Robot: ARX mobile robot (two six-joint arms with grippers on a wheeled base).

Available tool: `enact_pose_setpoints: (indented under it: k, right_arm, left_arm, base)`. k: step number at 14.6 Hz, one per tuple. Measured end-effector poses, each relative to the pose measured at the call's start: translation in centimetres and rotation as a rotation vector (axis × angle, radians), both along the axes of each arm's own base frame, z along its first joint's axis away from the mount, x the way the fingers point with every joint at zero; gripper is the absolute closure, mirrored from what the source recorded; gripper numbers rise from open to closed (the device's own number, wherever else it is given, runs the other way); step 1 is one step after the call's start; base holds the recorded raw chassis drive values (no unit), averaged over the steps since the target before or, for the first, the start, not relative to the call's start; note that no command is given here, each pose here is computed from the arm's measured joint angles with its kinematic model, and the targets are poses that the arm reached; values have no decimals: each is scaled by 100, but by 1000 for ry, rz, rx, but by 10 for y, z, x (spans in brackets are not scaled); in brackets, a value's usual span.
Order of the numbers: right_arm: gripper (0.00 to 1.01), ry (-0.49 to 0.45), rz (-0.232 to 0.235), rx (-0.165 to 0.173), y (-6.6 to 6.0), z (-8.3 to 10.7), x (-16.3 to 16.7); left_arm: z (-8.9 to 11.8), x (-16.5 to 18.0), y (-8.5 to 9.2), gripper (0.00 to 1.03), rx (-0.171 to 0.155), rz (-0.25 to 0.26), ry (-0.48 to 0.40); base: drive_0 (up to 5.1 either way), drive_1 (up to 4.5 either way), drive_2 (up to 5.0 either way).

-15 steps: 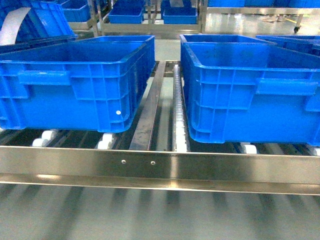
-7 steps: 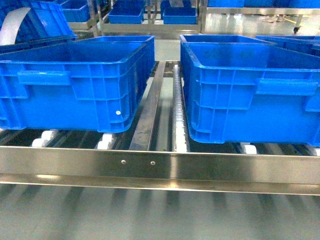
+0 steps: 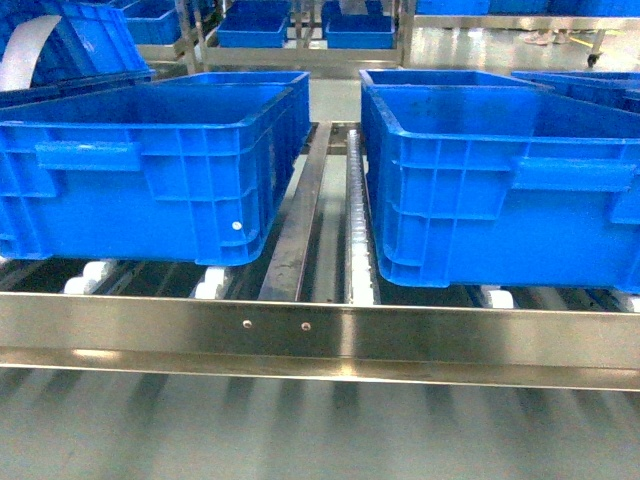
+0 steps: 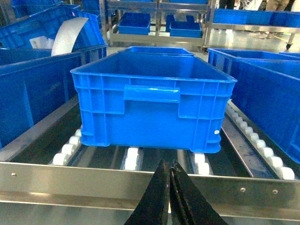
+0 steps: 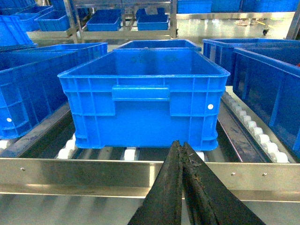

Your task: Sort blue parts and orange caps into right shelf containers

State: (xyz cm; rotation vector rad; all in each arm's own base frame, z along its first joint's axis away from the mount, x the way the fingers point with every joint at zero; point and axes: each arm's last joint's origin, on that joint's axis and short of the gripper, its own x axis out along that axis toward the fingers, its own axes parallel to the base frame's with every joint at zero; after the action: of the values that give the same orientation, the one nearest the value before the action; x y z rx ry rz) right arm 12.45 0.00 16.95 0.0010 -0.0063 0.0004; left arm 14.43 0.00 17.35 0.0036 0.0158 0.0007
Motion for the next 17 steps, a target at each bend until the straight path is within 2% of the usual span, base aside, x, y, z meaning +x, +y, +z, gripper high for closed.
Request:
enact_pose_setpoints:
  k: [1, 2, 10, 11, 13, 17]
  right_arm:
    - [99, 1, 0, 0, 0, 0, -2]
    - [99, -8, 0, 0, 0, 1, -4]
    - [99, -5, 0, 0, 0, 0, -16]
    - [99, 42, -1, 0, 0, -5, -22]
    - [99, -6, -2, 1, 0, -1, -27]
    - [99, 3, -1, 2, 0, -3, -27]
  left_arm:
    - [-3, -3, 0, 101, 0, 0, -37]
    - [-8, -6, 0, 101, 0, -1, -5]
    - [-2, -27, 0, 101, 0, 0, -29]
    - [-1, -29, 0, 101, 0, -1, -34]
    - [-2, -32, 0, 101, 0, -1, -32]
    - [-3, -37, 0, 101, 0, -1, -29]
  base:
    - [0, 0, 0]
    - [0, 0, 0]
    - [0, 0, 0]
    - [0, 0, 0]
    - [0, 0, 0]
    - [0, 0, 0]
